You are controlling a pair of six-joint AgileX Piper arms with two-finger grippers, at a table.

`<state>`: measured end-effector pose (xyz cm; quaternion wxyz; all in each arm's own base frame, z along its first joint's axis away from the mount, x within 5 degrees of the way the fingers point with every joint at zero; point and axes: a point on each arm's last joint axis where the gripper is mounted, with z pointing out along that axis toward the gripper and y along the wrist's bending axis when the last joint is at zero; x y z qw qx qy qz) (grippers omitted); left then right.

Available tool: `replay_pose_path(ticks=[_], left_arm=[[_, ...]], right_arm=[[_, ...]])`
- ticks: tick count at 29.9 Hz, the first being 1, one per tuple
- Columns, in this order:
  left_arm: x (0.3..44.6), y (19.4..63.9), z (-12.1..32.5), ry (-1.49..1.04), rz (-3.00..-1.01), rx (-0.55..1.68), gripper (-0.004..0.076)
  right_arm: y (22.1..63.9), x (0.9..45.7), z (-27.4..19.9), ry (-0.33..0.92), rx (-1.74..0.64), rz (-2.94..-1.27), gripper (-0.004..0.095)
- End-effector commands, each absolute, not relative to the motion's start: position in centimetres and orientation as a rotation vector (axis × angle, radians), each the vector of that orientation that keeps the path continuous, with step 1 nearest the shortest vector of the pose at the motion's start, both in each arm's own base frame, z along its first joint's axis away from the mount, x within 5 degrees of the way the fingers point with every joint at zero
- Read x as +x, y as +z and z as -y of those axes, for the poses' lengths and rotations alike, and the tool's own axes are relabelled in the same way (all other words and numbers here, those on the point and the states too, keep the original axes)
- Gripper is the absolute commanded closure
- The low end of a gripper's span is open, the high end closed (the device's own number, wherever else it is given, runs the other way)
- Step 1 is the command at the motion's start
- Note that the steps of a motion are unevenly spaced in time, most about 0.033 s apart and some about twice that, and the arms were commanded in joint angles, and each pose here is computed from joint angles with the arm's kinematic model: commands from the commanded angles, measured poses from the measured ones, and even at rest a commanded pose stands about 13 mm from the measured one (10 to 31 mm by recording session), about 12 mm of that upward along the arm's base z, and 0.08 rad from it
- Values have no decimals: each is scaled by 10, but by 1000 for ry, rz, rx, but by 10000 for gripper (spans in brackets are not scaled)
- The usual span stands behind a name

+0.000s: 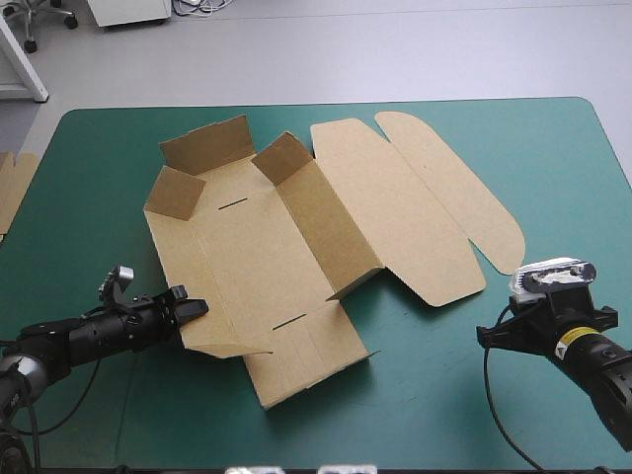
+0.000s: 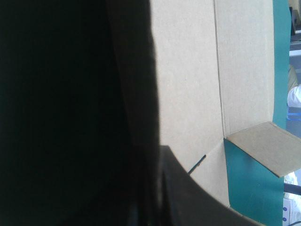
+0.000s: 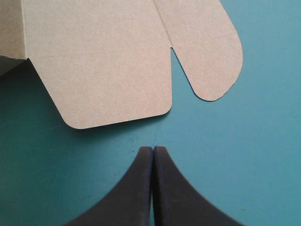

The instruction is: Fold the box

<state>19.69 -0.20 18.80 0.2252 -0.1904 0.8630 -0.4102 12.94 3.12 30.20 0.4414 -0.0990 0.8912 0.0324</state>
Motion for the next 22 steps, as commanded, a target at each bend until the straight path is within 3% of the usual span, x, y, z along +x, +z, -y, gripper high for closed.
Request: replay_pose_path(ticks=[1, 9, 13, 22], left_arm=[[205, 211, 6, -1229, -2214, -409, 734], [227, 242, -13, -940, -2395, -183, 734], [242, 270, -22, -828, -2351, -123, 734], [274, 300, -40, -600, -2464, 40, 734]], right_arm=[[318, 133, -33, 92, -250, -2118, 927], [317, 133, -33, 86, -252, -2124, 927], [317, 133, -33, 85, -252, -2126, 927], [317, 134, -31, 50, -265, -2120, 927]])
